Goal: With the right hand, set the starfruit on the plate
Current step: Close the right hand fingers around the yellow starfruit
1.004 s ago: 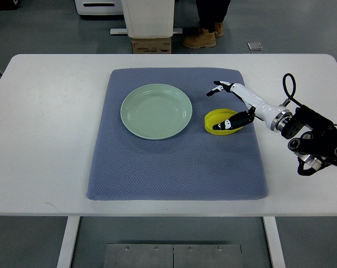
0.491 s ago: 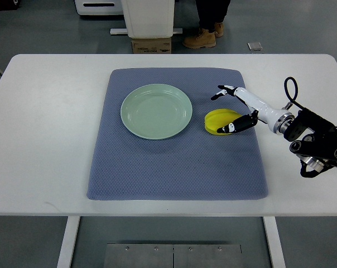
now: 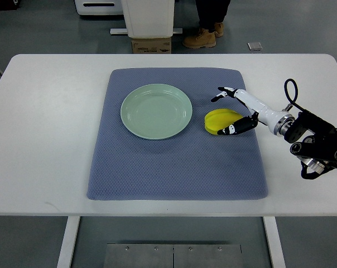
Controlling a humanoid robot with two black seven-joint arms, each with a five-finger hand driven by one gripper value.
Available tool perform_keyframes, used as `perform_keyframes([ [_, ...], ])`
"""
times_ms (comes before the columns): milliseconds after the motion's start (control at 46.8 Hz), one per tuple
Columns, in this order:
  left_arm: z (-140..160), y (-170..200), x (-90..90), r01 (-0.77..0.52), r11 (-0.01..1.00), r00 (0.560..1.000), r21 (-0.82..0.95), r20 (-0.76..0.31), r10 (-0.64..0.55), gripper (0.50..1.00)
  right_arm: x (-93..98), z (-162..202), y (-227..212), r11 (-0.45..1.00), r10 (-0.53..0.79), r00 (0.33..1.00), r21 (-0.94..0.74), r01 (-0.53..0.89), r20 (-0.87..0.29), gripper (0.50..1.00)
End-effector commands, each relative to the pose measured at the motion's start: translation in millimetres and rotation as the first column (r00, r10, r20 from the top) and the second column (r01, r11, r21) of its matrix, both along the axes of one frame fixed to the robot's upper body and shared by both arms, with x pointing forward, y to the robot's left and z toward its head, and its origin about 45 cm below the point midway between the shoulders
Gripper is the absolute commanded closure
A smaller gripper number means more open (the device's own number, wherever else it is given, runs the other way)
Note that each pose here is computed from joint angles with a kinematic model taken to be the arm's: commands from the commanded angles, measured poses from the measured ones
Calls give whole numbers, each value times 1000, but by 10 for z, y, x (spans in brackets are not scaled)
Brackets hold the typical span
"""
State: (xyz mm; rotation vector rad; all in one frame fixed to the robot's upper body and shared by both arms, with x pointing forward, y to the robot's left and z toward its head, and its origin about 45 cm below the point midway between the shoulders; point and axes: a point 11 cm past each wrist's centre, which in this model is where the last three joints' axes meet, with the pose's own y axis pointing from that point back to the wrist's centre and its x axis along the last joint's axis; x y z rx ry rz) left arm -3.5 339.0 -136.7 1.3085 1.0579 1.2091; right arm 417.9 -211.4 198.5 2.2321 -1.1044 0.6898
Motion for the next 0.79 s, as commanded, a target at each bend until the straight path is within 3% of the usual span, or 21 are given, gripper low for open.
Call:
perform_keyframes([
  [0,0,-1,0,0,1000,1000,-1,0,0,500,-23,-40,-17,1000,5,1000,-14,-6,-9,500],
  [769,0,0,0,0,1000,1000,0,0,0,500,25,-135,-65,998,-10,1000,-62,10,-10,507],
])
